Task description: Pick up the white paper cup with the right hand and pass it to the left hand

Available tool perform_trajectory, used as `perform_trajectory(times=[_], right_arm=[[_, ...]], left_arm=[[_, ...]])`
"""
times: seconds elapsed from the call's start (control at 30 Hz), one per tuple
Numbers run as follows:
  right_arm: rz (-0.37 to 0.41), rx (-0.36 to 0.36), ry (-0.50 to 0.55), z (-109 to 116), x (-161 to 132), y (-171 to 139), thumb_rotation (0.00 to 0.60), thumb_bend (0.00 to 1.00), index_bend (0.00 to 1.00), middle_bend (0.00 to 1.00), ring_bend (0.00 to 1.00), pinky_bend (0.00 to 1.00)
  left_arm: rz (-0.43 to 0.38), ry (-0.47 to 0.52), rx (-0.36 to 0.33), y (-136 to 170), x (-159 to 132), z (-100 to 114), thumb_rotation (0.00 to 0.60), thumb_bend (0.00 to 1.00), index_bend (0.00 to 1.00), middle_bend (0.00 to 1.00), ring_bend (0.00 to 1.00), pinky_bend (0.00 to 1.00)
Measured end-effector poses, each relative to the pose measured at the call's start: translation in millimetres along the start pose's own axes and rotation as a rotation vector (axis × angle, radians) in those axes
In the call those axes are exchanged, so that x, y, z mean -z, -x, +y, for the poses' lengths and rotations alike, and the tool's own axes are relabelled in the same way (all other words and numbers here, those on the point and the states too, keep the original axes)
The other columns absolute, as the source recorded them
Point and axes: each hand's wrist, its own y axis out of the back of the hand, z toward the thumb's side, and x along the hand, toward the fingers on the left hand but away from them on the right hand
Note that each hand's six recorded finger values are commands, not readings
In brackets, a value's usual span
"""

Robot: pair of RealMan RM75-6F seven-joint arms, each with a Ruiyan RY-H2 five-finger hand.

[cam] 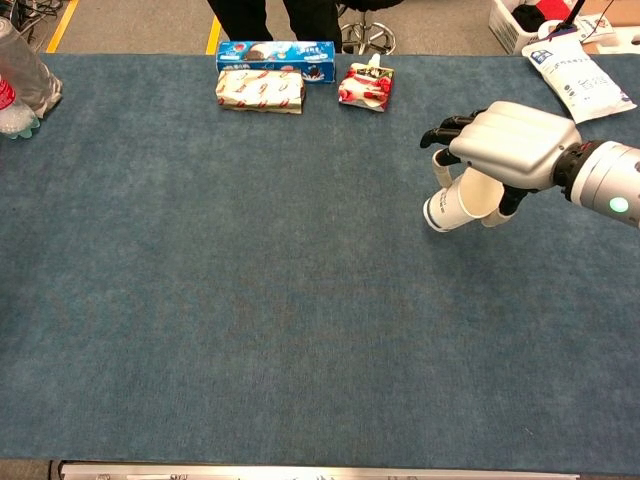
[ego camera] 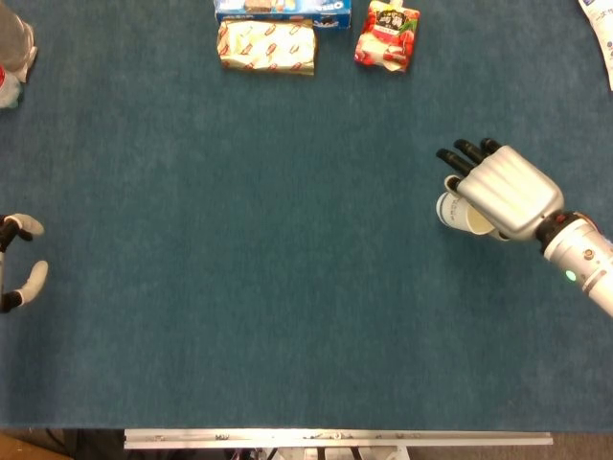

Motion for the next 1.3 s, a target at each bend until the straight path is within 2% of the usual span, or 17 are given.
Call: perform_trajectory(times=[0.2, 0.4, 0.53, 0.67, 1.03, 1.3], right_arm=[[0.014, 0.047, -0.001, 18, -5, 5, 0.600, 0.00, 0.47, 0.16, 0.14, 0.28], [0.041, 0.093, -0.003, 37, -15, 14, 0.600, 0.00, 0.48, 0.16, 0.14, 0.28], [0.065, 0.112, -0.003, 46, -23, 18, 0.600, 0.00, 0.48, 0.16, 0.14, 0.28], [0.086, 0.127, -0.002, 52, -32, 20, 0.600, 0.00, 0.48, 0.16, 0.14, 0.28], [0.119, 0.169, 0.014, 66, -45, 27, 0.600, 0.00, 0.48, 0.16, 0.14, 0.28], [0.160, 0.197, 0.028, 74, -59, 34, 0.600, 0.00, 0.48, 0.16, 0.14, 0.28]], left_arm=[[-0.001, 0.020, 0.054, -6, -12, -7, 0.600, 0.27, 0.37, 0.42, 0.28, 0.51], [-0.025, 0.037, 0.150, -20, -41, -20, 0.600, 0.21, 0.35, 0.33, 0.21, 0.44], [-0.069, 0.076, 0.195, -34, -67, -27, 0.600, 0.20, 0.35, 0.30, 0.19, 0.40], [-0.091, 0.138, 0.226, -42, -88, -35, 0.600, 0.18, 0.33, 0.26, 0.15, 0.36], [-0.125, 0.298, 0.295, -62, -136, -57, 0.600, 0.17, 0.32, 0.22, 0.13, 0.34], [-0.164, 0.362, 0.326, -76, -169, -71, 0.600, 0.17, 0.33, 0.22, 0.13, 0.33]])
